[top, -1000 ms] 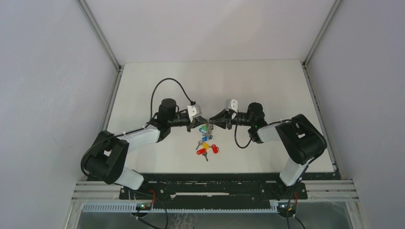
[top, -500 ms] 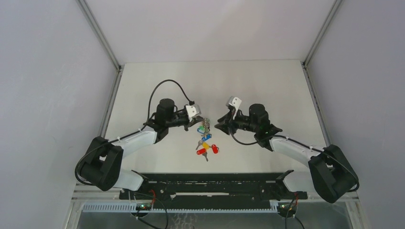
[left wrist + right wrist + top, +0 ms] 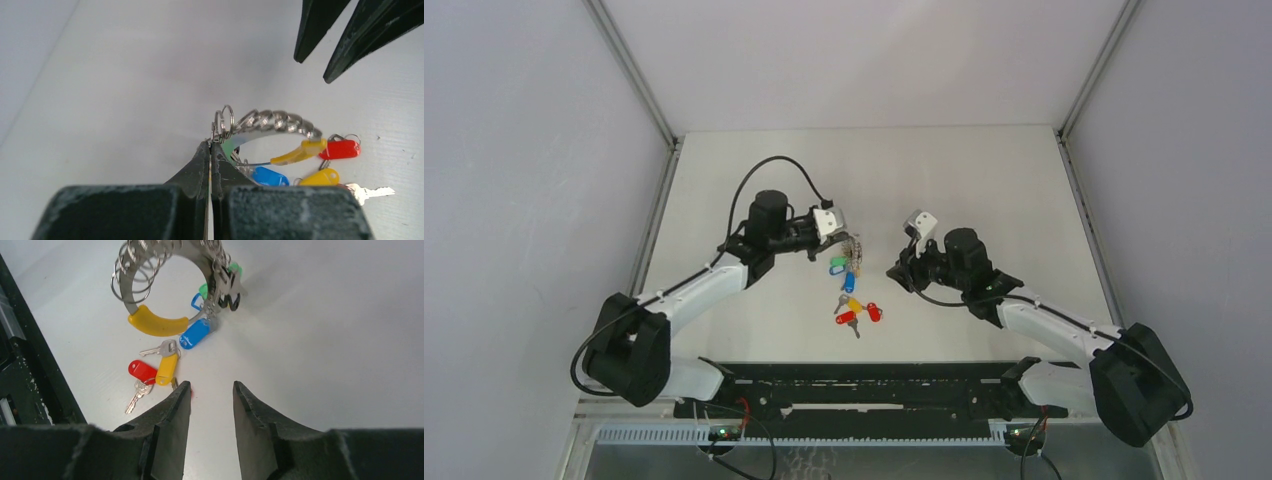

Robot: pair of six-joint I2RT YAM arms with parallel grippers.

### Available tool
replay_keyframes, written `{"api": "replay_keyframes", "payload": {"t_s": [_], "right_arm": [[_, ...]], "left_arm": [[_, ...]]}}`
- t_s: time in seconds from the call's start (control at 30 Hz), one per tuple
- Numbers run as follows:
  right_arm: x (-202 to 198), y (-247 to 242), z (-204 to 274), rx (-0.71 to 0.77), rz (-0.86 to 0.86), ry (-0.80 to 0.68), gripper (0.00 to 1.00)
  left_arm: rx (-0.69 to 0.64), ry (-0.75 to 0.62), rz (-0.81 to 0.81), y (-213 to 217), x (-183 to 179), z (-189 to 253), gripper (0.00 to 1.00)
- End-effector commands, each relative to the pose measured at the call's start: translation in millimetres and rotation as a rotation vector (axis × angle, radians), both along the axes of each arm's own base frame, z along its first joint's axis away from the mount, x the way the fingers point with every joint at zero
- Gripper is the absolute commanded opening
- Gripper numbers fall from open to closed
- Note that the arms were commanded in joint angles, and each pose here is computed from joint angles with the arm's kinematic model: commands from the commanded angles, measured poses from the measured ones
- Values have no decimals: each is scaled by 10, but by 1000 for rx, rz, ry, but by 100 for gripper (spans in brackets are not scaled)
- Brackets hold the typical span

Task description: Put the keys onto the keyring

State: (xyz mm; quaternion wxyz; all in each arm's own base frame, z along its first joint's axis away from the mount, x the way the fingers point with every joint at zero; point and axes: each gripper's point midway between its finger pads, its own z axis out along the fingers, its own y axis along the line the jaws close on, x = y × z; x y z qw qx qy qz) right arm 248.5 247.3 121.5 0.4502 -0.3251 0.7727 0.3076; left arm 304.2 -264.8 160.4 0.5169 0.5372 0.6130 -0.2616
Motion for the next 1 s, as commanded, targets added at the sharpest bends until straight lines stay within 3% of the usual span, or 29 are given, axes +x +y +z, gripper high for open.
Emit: {"api": "replay_keyframes", "payload": {"t_s": [0.0,0.17,0.5,0.97], "right_arm": [[128,-32,199,59,-79,-29,37],[369,-134,354,132,-136,-65,36],[670,-30,336,181,-129,-70,36],[641,227,278,165,-17,-72,33]], "left_arm": [[-31,-111,-93,-59,109,459,0],[-22,-30,-199,-193,-22,204,0],[93,101,-201,-417,-57,-396,0],[28,58,-179,-472,-86,-231,0]]}}
